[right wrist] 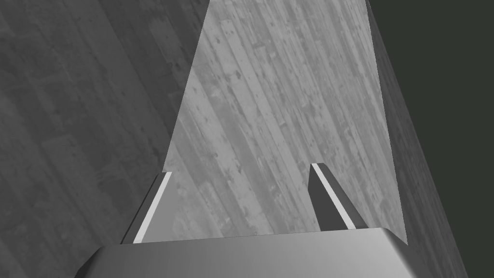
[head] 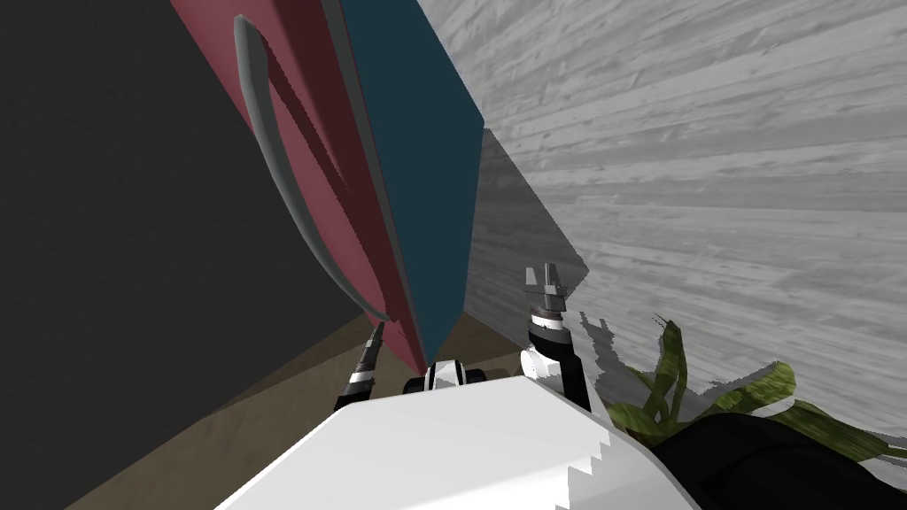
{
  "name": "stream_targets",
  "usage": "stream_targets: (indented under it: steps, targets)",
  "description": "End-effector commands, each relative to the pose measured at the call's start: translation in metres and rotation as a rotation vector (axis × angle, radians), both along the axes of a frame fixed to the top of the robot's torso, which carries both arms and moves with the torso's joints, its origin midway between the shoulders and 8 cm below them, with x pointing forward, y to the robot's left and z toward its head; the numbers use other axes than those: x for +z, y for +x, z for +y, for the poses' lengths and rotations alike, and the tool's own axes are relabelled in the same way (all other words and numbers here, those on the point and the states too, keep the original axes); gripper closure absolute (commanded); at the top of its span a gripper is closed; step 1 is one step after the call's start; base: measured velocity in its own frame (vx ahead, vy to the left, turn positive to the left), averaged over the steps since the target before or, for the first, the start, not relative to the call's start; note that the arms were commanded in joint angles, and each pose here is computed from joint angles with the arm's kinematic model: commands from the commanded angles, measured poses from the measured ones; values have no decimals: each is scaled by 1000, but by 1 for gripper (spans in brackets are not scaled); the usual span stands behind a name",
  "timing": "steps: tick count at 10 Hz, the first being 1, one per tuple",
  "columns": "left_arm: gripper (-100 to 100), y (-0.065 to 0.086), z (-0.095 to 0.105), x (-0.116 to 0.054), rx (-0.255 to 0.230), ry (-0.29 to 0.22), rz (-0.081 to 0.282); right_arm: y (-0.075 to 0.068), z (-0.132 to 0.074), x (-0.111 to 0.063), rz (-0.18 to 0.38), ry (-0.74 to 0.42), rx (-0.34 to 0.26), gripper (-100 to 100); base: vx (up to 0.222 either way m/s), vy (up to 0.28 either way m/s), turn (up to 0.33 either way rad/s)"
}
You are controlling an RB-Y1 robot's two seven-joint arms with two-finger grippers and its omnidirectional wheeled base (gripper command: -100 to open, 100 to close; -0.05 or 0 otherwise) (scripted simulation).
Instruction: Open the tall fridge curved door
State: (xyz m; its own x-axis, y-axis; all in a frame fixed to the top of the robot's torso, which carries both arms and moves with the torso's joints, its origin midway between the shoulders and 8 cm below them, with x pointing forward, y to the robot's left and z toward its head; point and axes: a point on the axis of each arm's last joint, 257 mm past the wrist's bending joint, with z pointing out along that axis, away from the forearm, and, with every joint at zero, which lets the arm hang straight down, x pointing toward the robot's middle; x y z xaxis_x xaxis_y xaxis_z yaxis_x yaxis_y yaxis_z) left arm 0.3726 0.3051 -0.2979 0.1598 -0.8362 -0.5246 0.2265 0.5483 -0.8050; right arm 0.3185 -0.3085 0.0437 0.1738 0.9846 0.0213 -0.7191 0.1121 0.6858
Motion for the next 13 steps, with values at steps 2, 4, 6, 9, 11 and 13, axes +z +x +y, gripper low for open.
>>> stream_targets:
  steps: [2, 4, 6, 9, 11, 13]
  targets:
    - [-100, 9, 21, 9, -5, 62, 23, 0, 0, 0, 0, 0, 0, 0, -18, -31, -8]
    - [-100, 14, 29, 15, 0, 78, 35, 0, 0, 0, 0, 0, 0, 0, -17, -35, -7]
    - [-100, 18, 34, 20, 9, 86, 48, 0, 0, 0, 0, 0, 0, 0, -22, -40, -8]
    - [-100, 24, 42, 28, 25, 96, 67, 0, 0, 0, 0, 0, 0, 0, -19, -36, -9]
    - [-100, 28, 48, 33, 35, 104, 79, 0, 0, 0, 0, 0, 0, 0, -19, -34, -7]
    - [-100, 31, 54, 38, 45, 113, 91, 0, 0, 0, 0, 0, 0, 0, -22, -33, -7]
